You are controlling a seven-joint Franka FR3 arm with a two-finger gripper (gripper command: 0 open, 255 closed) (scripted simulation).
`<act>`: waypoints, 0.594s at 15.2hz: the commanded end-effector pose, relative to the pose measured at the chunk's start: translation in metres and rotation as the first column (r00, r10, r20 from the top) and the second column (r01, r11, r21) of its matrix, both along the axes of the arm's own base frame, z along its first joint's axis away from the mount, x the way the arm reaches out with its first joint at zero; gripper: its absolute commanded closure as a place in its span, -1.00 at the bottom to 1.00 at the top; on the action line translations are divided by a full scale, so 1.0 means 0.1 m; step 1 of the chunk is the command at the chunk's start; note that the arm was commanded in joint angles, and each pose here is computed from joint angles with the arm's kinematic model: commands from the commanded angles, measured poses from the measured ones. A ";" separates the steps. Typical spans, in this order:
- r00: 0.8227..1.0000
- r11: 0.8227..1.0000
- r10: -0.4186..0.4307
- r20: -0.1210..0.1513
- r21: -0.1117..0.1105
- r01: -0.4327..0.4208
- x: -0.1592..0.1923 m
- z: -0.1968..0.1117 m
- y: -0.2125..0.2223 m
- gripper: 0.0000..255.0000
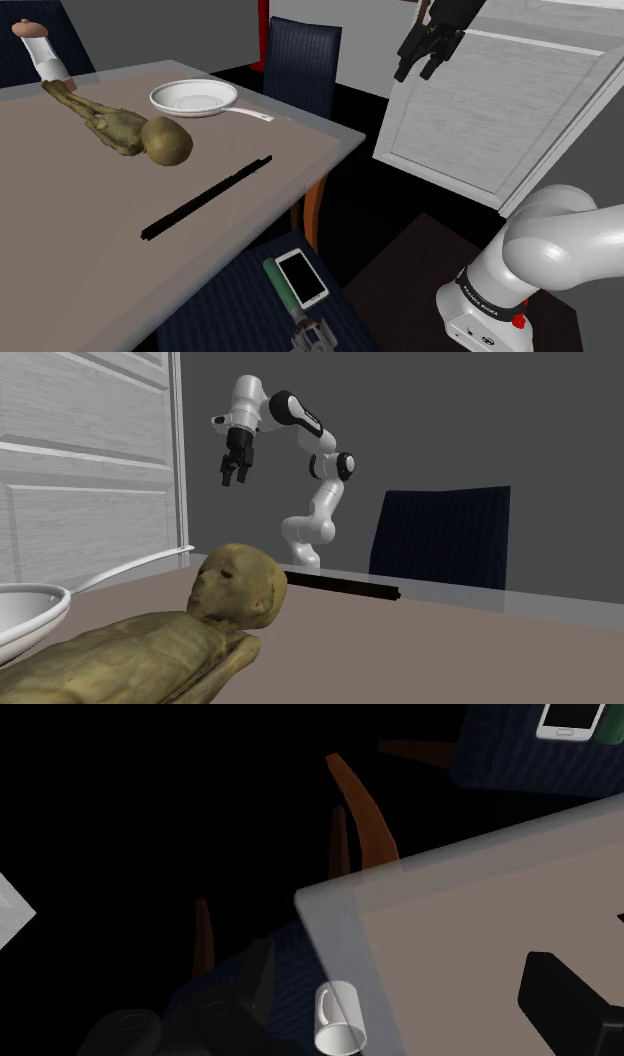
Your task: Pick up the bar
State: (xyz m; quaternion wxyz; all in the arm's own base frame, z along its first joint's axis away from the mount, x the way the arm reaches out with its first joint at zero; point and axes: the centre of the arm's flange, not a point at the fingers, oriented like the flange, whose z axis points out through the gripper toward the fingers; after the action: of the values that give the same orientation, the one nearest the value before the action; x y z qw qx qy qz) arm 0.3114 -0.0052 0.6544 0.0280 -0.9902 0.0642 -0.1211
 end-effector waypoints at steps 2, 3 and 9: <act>0.999 0.999 -0.036 -0.003 0.002 0.036 -0.03 -0.05 0.13 -1.00; 0.997 0.997 -0.073 -0.006 0.003 0.073 -0.05 -0.09 0.26 -1.00; 0.958 0.958 -0.287 -0.024 0.011 0.288 -0.07 -0.36 1.07 -1.00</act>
State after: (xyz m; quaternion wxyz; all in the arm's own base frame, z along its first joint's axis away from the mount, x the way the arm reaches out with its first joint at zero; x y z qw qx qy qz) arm 0.3031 0.0886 0.6233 0.0177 -0.9756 0.1870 -0.1140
